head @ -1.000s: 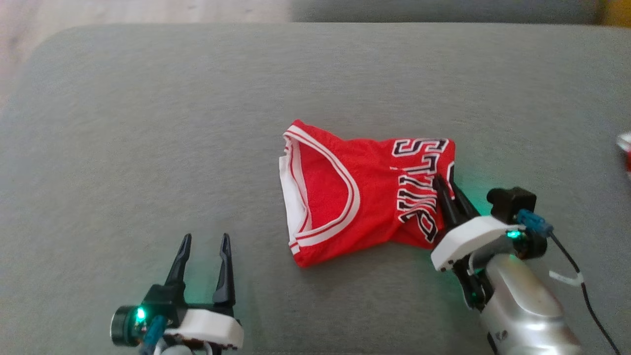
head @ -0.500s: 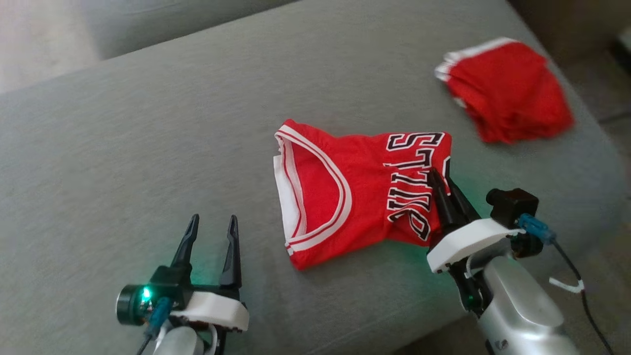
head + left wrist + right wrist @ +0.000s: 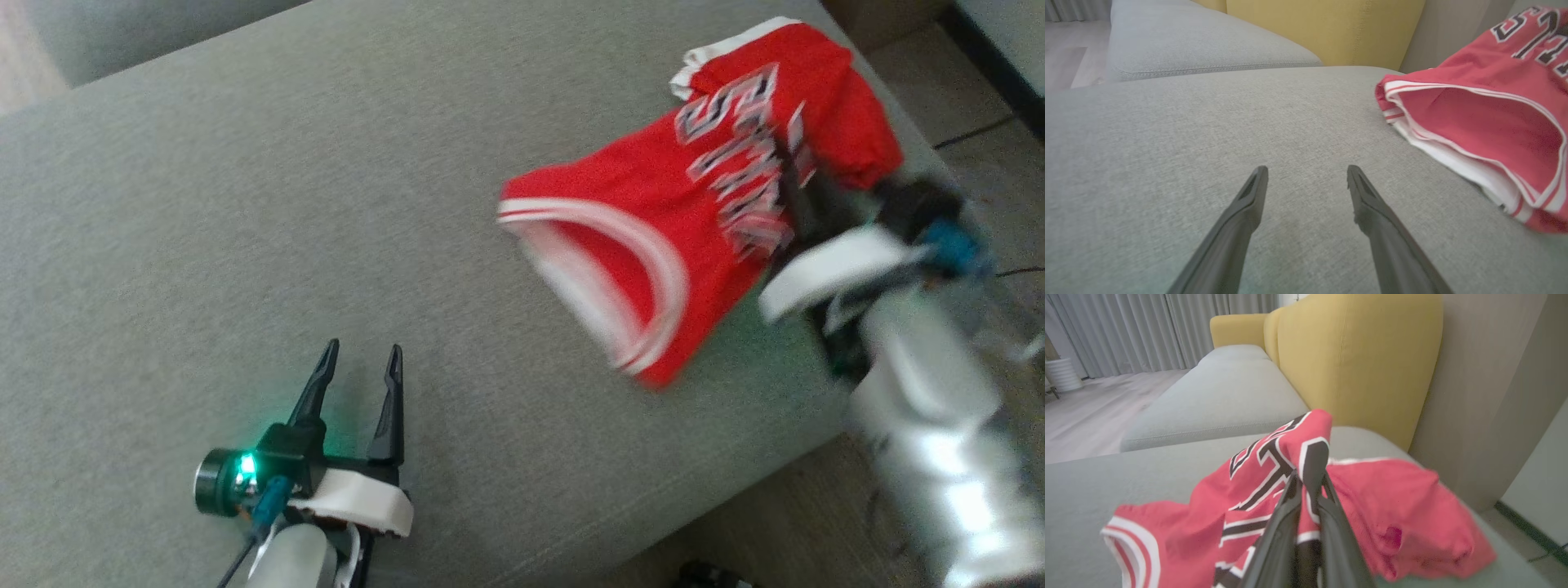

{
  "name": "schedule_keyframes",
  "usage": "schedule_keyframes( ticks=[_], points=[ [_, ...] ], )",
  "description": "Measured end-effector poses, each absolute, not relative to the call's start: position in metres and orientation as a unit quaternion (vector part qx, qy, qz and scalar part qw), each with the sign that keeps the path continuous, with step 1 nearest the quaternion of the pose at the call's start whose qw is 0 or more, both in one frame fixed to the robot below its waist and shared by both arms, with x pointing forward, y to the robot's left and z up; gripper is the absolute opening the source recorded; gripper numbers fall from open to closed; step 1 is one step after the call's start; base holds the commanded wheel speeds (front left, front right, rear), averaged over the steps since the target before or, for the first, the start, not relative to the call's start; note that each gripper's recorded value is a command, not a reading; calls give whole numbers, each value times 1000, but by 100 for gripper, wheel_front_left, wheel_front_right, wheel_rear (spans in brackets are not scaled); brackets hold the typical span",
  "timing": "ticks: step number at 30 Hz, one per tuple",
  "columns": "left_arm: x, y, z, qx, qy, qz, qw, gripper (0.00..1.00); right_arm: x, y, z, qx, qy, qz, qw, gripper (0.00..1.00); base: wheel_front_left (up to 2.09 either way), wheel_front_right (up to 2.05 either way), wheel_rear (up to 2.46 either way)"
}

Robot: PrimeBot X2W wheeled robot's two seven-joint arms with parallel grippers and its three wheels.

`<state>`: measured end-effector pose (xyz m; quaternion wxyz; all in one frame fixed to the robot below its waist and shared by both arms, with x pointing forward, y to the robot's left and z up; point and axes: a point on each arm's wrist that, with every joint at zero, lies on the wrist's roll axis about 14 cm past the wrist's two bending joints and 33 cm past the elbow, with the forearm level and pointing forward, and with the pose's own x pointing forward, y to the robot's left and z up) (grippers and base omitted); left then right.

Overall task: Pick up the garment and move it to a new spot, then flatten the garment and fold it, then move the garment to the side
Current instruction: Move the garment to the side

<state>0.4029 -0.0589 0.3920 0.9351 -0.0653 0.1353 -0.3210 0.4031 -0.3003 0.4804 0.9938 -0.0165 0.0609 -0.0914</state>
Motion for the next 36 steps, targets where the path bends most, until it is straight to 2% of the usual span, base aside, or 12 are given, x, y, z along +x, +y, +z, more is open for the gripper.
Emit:
schedule_keyframes(
  ticks=[4,9,10,11,12,17,24,27,33,36],
  points=[
    [408,-47,390,-66,136,-304,941,100,429,-340,510,-83,51,-107,989,0,0,0,0],
    [409,-29,386,-63,141,-281,947,100,434,-391,515,-130,82,-152,976,0,0,0,0],
    [410,-25,385,-62,142,-276,948,100,433,-399,514,-135,88,-162,974,16,0,0,0],
    [410,-21,384,-61,143,-272,950,100,433,-407,514,-142,93,-169,971,74,0,0,0],
    [410,-17,383,-60,144,-267,951,100,433,-415,517,-145,93,-181,968,100,0,0,0],
    [412,-3,380,-59,148,-246,956,100,446,-430,545,-156,55,-211,963,100,0,0,0],
    [421,21,389,-55,132,-204,968,100,481,-344,556,-129,-16,-132,983,100,0,0,0],
    [423,36,394,-52,125,-180,974,100,477,-311,540,-102,-23,-101,989,100,0,0,0],
    [422,76,408,-48,107,-118,986,100,452,-250,479,-32,27,-44,998,100,0,0,0],
    [419,90,411,-47,104,-98,989,100,446,-232,466,-17,40,-27,999,100,0,0,0]
  ],
)
